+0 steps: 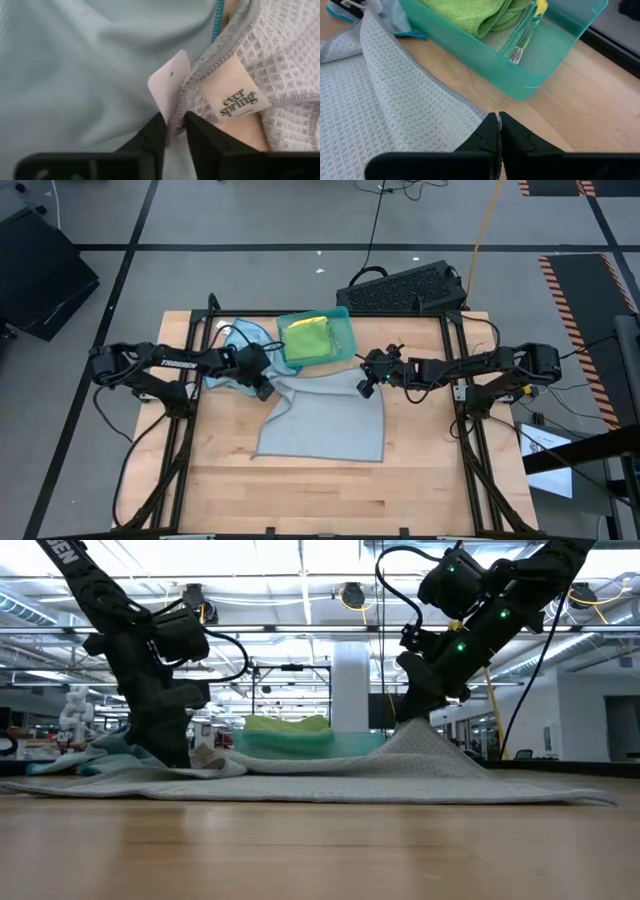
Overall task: Fold microfiber towels
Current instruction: Fold the gray microfiber cloth
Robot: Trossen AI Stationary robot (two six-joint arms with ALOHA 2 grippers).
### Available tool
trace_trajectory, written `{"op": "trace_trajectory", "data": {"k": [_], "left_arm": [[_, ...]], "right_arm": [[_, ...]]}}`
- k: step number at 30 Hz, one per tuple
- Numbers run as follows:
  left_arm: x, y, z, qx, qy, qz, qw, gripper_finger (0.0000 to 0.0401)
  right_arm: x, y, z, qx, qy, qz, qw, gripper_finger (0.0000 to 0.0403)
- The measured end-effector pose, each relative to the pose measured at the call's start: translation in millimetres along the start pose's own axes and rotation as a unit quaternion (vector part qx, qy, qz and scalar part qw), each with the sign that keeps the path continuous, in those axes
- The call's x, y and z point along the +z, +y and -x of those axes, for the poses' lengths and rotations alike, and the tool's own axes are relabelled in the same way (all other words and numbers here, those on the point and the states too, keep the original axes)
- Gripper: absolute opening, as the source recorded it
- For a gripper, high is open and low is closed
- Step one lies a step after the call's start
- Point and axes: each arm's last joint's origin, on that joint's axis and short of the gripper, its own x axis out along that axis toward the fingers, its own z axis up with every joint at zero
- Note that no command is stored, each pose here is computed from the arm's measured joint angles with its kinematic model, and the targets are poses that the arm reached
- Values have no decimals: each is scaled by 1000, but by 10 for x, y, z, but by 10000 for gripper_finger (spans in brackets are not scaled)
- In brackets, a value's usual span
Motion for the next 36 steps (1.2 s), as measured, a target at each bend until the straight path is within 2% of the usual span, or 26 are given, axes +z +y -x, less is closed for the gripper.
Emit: {"op": "trace_trajectory", "data": {"k": [3, 5, 11, 14, 18, 22, 27, 31, 36], "left_arm": [[-4, -8, 12, 1, -2, -12, 1000, 56], [-3, -16, 27, 0, -5, -20, 1000, 56], [13, -27, 78, -1, -20, -12, 1000, 99], [15, -26, 79, 1, -22, -11, 1000, 102], [15, -25, 79, 3, -22, -22, 1000, 71], [15, -25, 80, 4, -22, -41, 999, 14], [66, -46, 112, 9, -22, -55, 998, 11], [182, -90, 209, 48, -14, -96, 994, 5], [378, -148, 383, 110, -15, -164, 980, 11]], "right_arm": [[0, 0, 0, 0, 0, 3, 1000, 4], [0, 0, 0, 0, 0, 5, 1000, 4], [0, 0, 0, 0, 0, 9, 1000, 4], [0, 0, 0, 0, 0, 11, 1000, 4], [0, 0, 0, 0, 0, 11, 1000, 4], [0, 0, 0, 0, 0, 14, 1000, 4], [32, -9, 35, 2, -9, 26, 1000, 4], [121, -34, 163, 9, -35, 42, 998, 4], [236, -71, 339, 18, -74, 53, 996, 4]]}}
